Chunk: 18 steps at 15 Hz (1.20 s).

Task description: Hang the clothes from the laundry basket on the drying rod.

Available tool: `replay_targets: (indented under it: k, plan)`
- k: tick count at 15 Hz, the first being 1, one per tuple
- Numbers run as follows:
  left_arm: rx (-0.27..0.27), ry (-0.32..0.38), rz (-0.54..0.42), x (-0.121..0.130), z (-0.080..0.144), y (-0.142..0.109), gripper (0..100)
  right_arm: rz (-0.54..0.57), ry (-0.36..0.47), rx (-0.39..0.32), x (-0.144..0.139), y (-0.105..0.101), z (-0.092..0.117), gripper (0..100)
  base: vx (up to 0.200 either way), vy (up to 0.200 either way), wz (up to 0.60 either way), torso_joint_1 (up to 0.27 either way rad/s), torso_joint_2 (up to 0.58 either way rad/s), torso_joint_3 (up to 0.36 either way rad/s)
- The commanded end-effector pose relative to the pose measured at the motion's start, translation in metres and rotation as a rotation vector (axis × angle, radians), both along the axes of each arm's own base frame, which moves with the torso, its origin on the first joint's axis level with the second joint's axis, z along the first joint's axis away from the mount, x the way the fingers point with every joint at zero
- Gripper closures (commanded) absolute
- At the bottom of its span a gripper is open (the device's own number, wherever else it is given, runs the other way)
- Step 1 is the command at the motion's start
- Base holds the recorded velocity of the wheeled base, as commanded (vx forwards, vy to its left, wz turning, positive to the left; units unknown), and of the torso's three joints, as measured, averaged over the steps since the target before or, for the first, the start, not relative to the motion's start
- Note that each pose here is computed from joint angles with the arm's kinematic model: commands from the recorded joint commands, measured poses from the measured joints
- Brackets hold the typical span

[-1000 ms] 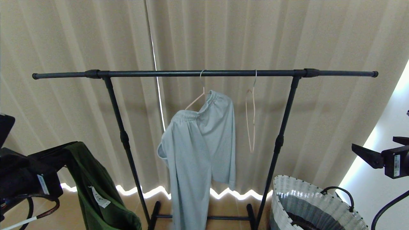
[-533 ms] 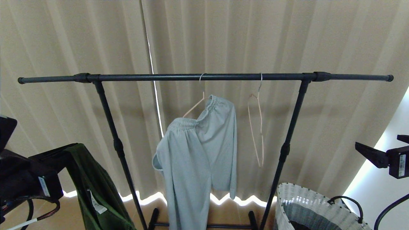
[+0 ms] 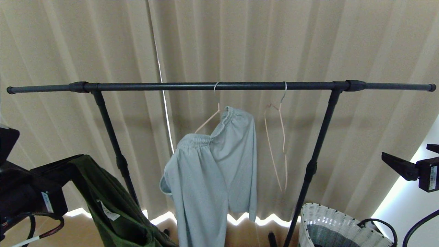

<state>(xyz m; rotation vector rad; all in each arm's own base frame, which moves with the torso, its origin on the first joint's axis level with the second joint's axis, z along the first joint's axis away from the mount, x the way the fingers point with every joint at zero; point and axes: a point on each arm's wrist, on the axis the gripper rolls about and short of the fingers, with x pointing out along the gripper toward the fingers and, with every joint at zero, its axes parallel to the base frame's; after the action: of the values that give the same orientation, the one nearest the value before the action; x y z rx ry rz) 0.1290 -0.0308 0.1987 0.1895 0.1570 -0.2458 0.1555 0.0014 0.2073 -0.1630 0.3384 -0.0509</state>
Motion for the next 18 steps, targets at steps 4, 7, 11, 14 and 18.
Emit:
replay_targets:
  k: [4, 7, 11, 14, 18]
  plan:
    - [-0.002, -0.001, 0.004, 0.000, 0.001, 0.000, 100, 0.007, 0.007, -0.001, 0.000, 0.001, -0.002, 0, 0.000, 0.150, 0.00, 0.003, 0.00, 0.007]
    - [-0.002, 0.002, 0.004, 0.000, 0.000, 0.000, 100, 0.007, 0.007, -0.001, 0.000, 0.001, -0.002, 0, 0.000, 0.200, 0.00, 0.002, 0.00, 0.004]
    - [0.002, 0.003, 0.003, 0.000, 0.000, 0.000, 100, 0.007, 0.008, -0.001, 0.001, 0.001, -0.002, 0, 0.000, 0.200, 0.00, 0.002, 0.00, 0.001]
    - [0.023, 0.009, 0.000, -0.002, -0.005, 0.001, 100, 0.008, 0.007, 0.000, 0.001, 0.001, -0.002, 0, 0.000, 0.067, 0.00, 0.001, 0.00, 0.001]
    - [0.033, 0.002, -0.002, -0.003, -0.004, 0.001, 100, 0.074, -0.018, 0.044, 0.001, 0.013, 0.003, 0, 0.000, 0.000, 0.00, 0.000, 0.00, 0.000]
